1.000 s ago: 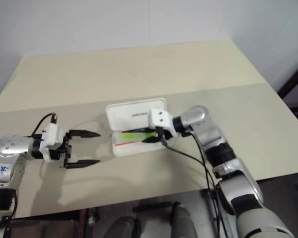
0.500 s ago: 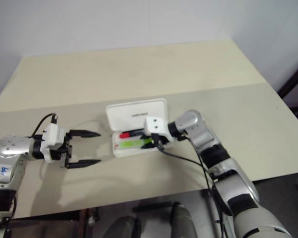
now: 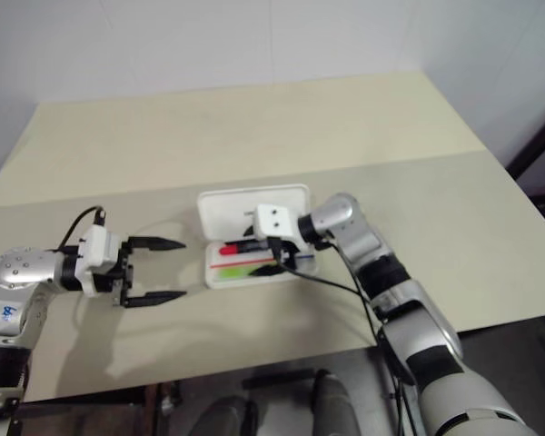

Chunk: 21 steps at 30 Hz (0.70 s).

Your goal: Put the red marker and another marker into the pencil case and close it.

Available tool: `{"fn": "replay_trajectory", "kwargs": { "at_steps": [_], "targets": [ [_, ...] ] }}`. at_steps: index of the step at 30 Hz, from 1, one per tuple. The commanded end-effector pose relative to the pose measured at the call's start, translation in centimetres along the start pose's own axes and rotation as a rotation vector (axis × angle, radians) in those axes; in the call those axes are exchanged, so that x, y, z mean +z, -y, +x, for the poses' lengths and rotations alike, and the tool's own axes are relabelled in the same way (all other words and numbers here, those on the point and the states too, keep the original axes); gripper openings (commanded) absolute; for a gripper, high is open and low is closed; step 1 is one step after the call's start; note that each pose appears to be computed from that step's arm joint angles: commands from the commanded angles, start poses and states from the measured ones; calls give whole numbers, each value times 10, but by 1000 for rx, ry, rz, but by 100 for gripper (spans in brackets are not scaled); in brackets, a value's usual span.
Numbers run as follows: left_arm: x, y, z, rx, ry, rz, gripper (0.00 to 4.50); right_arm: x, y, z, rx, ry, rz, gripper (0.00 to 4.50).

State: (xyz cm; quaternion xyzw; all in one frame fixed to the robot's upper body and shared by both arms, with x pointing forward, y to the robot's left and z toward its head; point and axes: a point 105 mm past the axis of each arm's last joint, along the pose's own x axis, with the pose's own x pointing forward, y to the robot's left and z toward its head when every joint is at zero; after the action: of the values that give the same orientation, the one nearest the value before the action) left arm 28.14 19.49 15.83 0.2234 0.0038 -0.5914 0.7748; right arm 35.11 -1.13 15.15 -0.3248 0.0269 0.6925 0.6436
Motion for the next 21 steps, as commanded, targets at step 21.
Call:
{"fn": "replay_trajectory", "kwargs": {
  "at_steps": [21],
  "targets": [
    [12,-1,40,-93,119,16,450,3,-53,-123,-367,134,257,449]
  ]
}}
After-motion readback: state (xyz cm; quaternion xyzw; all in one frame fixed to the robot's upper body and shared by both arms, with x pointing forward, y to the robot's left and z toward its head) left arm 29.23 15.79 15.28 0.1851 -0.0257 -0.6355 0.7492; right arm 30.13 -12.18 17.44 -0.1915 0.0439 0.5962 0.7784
